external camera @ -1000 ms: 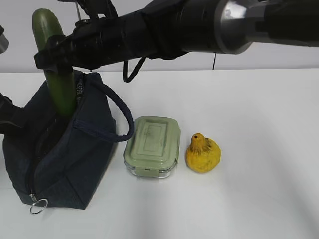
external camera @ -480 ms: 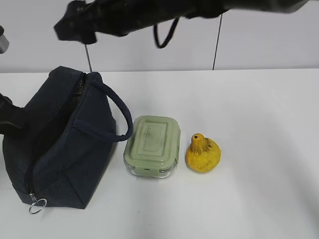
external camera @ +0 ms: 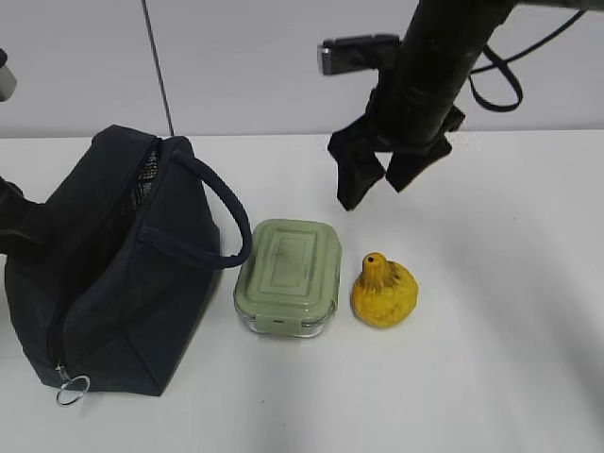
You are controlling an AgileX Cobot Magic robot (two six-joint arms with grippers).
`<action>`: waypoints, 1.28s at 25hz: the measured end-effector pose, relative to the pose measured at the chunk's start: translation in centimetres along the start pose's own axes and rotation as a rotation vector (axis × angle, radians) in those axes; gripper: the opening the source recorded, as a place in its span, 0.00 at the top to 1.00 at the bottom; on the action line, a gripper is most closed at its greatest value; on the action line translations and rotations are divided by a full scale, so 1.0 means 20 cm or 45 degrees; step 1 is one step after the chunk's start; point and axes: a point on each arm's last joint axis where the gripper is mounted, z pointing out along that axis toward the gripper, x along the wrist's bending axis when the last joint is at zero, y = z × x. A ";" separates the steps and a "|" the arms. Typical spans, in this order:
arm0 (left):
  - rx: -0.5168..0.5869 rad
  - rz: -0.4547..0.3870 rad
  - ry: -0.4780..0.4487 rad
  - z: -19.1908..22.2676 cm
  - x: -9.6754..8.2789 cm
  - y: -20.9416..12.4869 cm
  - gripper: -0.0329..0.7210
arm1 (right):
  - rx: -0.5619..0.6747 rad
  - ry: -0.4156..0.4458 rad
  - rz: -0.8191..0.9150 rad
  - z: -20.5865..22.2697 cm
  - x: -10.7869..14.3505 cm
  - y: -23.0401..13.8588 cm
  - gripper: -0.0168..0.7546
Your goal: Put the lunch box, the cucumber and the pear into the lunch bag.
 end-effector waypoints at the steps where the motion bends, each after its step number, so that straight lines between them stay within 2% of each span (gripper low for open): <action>1: 0.000 0.000 0.000 0.00 0.00 0.00 0.98 | 0.041 0.007 0.007 0.04 -0.01 -0.01 0.22; 6: 0.000 0.000 0.000 0.00 0.00 0.00 0.98 | 0.149 0.014 0.016 0.19 0.00 -0.01 0.22; 12: 0.000 0.000 0.001 0.00 0.00 0.00 0.98 | 0.227 -0.046 -0.023 0.31 0.07 -0.01 0.22; 17: 0.000 0.001 0.002 0.00 0.00 0.00 0.98 | 0.270 -0.116 -0.029 0.35 0.06 -0.02 0.24; 20: 0.000 0.001 0.002 0.00 0.00 0.00 0.98 | 0.292 -0.129 -0.033 0.37 0.05 -0.04 0.35; 23: 0.000 0.001 0.002 0.00 0.00 0.00 0.98 | 0.294 -0.139 -0.037 0.38 0.04 -0.04 0.51; 29: 0.000 0.001 0.002 0.00 0.00 0.00 0.98 | 0.298 -0.136 -0.036 0.38 0.05 -0.04 0.95; 32: 0.001 0.002 0.003 0.00 0.00 0.00 0.98 | 0.298 -0.134 -0.035 0.38 0.05 -0.04 0.97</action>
